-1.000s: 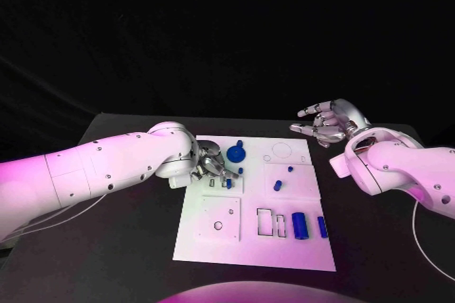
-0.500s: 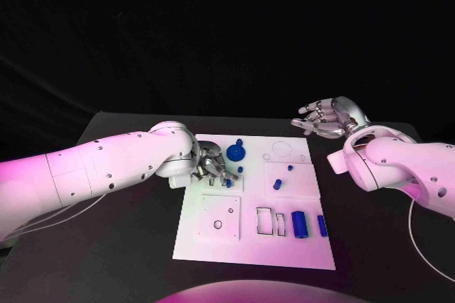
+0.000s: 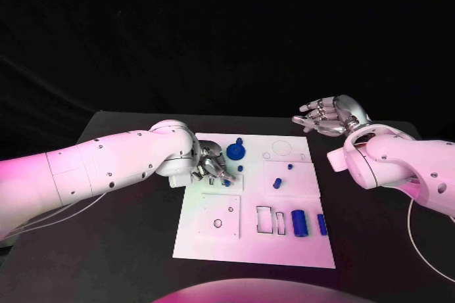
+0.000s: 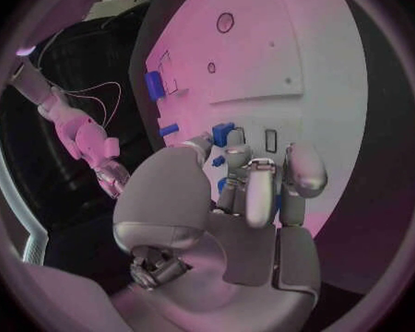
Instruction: Assemble the parts on the task board
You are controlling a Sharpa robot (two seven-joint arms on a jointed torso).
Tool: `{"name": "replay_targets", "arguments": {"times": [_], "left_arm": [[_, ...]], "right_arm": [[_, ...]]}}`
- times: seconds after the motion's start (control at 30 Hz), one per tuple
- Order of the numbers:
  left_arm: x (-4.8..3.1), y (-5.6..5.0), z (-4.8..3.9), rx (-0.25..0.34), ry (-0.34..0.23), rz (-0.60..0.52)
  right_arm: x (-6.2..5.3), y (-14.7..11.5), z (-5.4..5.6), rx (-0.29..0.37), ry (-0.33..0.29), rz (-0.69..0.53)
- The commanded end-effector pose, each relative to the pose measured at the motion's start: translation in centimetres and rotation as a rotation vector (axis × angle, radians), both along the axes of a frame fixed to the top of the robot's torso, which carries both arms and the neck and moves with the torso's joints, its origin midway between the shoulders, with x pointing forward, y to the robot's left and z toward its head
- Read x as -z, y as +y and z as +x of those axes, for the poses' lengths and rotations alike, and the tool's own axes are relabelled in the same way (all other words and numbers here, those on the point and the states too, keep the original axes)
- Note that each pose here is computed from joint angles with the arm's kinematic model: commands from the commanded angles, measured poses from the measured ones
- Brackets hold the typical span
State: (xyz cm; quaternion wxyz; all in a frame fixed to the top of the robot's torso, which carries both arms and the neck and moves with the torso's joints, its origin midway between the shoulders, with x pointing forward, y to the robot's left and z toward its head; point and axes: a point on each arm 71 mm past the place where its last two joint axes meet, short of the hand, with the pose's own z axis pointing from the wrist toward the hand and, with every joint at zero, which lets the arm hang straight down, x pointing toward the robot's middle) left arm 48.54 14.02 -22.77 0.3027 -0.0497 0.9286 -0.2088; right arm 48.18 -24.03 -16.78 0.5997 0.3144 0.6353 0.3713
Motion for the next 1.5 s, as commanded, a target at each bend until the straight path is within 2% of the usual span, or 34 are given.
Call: {"name": "replay_targets", "arguments": {"times": [0.03,0.37,0.63,0.83,1.13,1.4,1.5], "left_arm": [[0.03,-0.3,-0.19,0.01,0.024,-0.01],[0.07,-0.4,-0.32,-0.015,0.065,-0.054],[-0.23,0.0,-0.47,-0.068,0.099,-0.124],[-0.67,0.7,-0.84,-0.123,0.096,-0.174],[-1.32,1.3,-1.48,-0.202,0.032,-0.223],[-1.58,1.4,-1.7,-0.219,-0.13,-0.185],[-1.45,1.3,-1.77,-0.207,-0.168,-0.161]], "right_arm": [[0.0,0.1,0.0,-0.002,-0.01,0.009],[0.1,0.1,0.1,0.003,-0.004,0.009],[0.4,0.1,0.1,0.006,0.003,0.01],[0.4,-0.1,0.1,0.011,0.004,0.01],[0.4,-0.4,0.2,0.016,0.004,0.008],[0.4,-0.8,0.3,0.022,-0.003,0.004],[0.4,-0.8,0.3,0.018,-0.003,0.0]]}}
